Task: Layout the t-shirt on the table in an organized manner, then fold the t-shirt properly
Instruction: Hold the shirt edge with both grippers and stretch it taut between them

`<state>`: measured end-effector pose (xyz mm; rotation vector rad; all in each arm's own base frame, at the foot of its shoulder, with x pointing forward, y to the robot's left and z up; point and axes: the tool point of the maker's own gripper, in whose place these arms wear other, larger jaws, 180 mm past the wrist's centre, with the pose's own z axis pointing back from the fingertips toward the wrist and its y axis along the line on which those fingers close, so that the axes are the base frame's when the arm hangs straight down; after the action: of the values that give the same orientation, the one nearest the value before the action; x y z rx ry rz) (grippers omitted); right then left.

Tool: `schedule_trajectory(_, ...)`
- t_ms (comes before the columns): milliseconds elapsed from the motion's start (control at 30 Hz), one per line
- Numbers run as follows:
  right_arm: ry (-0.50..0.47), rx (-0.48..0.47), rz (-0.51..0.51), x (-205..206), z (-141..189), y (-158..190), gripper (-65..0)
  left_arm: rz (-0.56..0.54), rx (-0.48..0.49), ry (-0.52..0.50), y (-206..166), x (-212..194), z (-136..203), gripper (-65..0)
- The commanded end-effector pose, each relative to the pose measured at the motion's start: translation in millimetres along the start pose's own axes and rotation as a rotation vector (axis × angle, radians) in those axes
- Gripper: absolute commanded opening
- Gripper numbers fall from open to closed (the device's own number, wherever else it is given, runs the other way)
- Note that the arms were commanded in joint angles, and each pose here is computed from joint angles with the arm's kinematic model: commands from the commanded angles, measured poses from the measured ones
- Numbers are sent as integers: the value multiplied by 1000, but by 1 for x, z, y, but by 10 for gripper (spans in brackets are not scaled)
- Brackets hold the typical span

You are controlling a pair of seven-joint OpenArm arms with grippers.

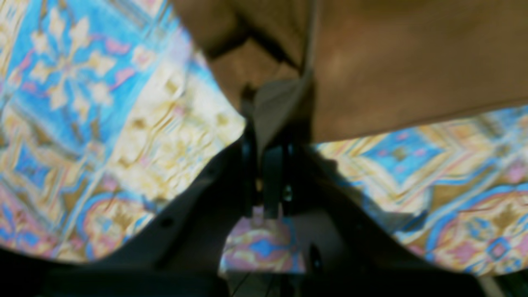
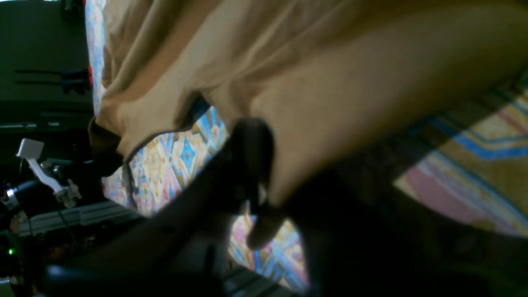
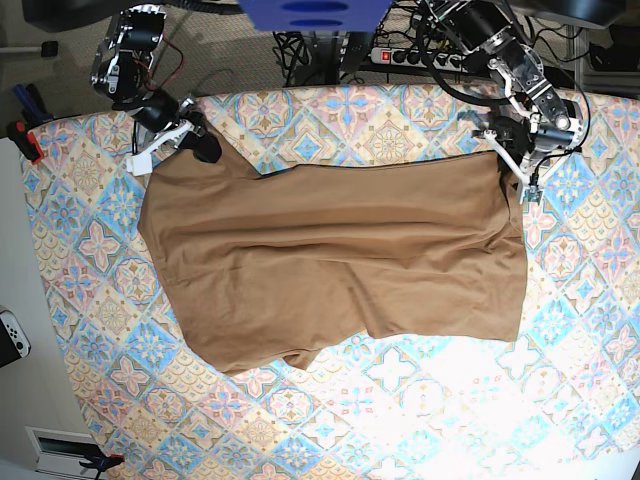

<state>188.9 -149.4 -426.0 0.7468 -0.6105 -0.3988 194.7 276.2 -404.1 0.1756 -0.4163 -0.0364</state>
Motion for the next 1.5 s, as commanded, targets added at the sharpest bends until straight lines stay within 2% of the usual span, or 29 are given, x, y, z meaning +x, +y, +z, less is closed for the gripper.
schedule_trajectory(0, 20, -8, -4, -4, 4, -1, -650, -8, 46, -13, 10, 8, 10, -650)
schedule_trajectory(100, -6, 6, 45, 8, 7, 11, -650, -23, 121, 32, 24, 7, 35, -650)
schedule_trajectory(267, -58, 33, 136, 30, 14, 36, -650, -54, 154, 145, 43, -3, 43, -650)
schedule_trajectory(400, -66, 35, 157, 34, 16, 41, -650, -74, 179, 127, 57, 4, 47, -650)
schedule_trajectory(567, -13, 33, 174, 26, 17, 43, -650, -71, 191, 128, 61, 4, 49, -650)
schedule_trajectory(733, -12, 41, 216, 30, 21, 53, -650, -65, 192, 116, 61, 9, 48, -650)
schedule_trajectory(900, 14, 40, 218, 26, 20, 53, -650, -32, 267, 127, 77, 17, 54, -650)
schedule_trajectory(1067, 0, 29, 215, 31, 23, 49, -650, -18, 323, 116, 89, 30, 61, -650)
schedule_trajectory(1233, 3, 27, 208, 30, 23, 48, -650, -10, 382, 147, 97, 32, 66, -650)
schedule_trajectory(1333, 5, 24, 201, 29, 22, 47, -650, -5, 362, 180, 94, 28, 56, -650)
schedule_trajectory(1467, 49, -33, 88, 22, 22, 36, -650, -5, 345, 243, 97, 19, 44, -650)
